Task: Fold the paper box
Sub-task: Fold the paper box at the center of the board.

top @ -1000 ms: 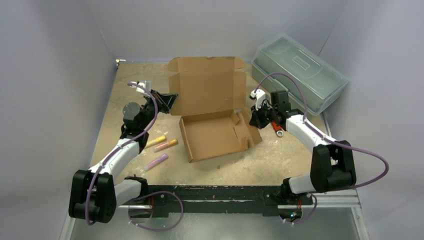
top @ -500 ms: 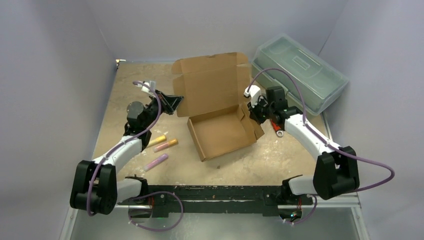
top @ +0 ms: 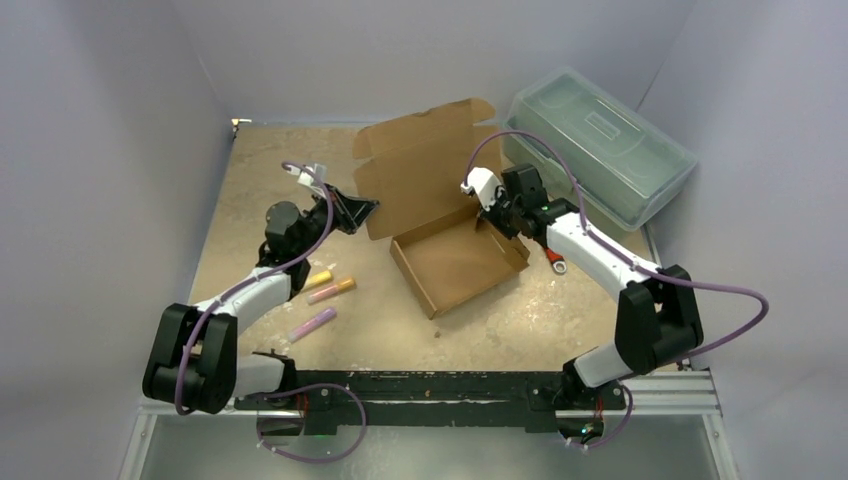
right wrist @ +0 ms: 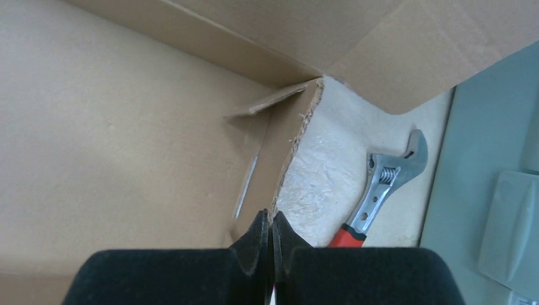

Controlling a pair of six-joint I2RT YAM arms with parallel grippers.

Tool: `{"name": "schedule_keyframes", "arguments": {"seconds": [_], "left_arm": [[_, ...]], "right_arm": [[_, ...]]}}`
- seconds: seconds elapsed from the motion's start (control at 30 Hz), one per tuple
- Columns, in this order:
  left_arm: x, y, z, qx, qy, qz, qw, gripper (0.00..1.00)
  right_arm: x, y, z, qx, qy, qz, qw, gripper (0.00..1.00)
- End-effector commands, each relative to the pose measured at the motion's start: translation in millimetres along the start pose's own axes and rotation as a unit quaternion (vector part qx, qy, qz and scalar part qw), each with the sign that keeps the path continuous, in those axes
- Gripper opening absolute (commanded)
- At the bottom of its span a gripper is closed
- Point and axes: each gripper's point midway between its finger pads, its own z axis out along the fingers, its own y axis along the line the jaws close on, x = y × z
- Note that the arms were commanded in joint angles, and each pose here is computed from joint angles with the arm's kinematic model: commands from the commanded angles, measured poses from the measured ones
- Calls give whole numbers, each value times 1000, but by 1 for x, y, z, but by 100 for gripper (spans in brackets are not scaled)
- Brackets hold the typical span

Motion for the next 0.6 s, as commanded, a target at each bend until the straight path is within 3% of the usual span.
{"name": "schedule_keyframes", "arguments": {"seconds": [0.0, 0.33, 0.57], "left_arm": [[-3, -18, 9, 30, 8, 33, 999, 0], [-2, -19, 9, 25, 10, 45, 999, 0], [-3, -20, 9, 24, 9, 48, 999, 0]], "right_arm": [[-8, 4, 8, 0, -17, -5, 1000, 0], [7, 6, 17, 12, -6, 41, 999, 11], [3, 6, 3, -32, -36, 74, 996, 28]]}}
